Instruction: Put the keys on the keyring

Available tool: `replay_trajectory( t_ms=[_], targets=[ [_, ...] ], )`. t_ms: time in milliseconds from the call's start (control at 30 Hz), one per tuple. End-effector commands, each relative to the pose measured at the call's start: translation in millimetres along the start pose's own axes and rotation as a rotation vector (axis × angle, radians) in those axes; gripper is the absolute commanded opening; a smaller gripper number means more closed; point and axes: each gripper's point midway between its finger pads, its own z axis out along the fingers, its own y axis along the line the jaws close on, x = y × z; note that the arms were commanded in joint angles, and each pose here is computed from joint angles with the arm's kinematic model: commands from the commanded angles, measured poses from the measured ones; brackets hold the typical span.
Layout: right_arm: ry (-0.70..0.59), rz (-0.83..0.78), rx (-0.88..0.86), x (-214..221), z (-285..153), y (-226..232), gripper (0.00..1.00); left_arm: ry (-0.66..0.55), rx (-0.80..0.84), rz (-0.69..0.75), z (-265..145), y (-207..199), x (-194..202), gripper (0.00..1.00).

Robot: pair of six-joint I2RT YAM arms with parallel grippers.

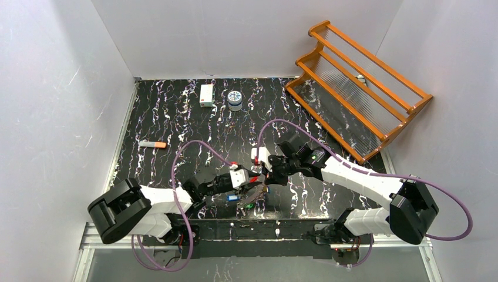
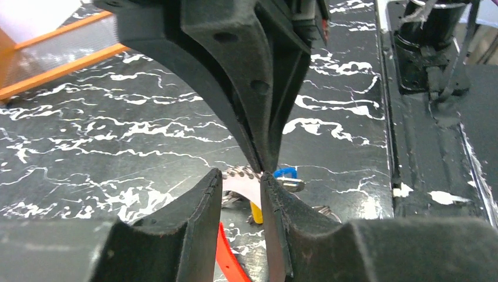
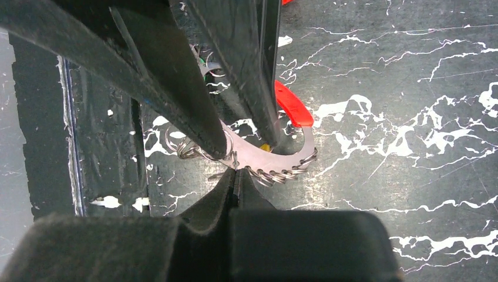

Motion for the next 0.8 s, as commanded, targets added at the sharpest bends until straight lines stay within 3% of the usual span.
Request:
replay_trajectory(
  t_ms=[0,267,400,533,767],
  targets=[
    [-0.039,-0.042,0.018,-21.1,-3.9,-5.9,0.01,0.014,0.102,0.007,9.4,-12.4,1.0,0.28],
    [-0.051,-0.049,0.013,-25.0,-4.5,-3.8,0.01,0.047,0.169,-0.025,19.6,-21.0,12.6,0.15],
    [-0.054,-0.051,0.018,-25.9,-5.2,-3.9,0.01,0.063,0.176,-0.035,22.8,-21.2,17.4,0.0],
    [-0.058,-0.046,0.039,-24.3,-4.6,-6.8,0.02,0.076,0.139,-0.036,20.9,-15.9,20.4,0.0],
    [-0.18,0.008,0.134,-26.9,-8.8,-16.4,0.39,0.078,0.05,-0.068,12.8,-5.9,17.8,0.0]
  ],
)
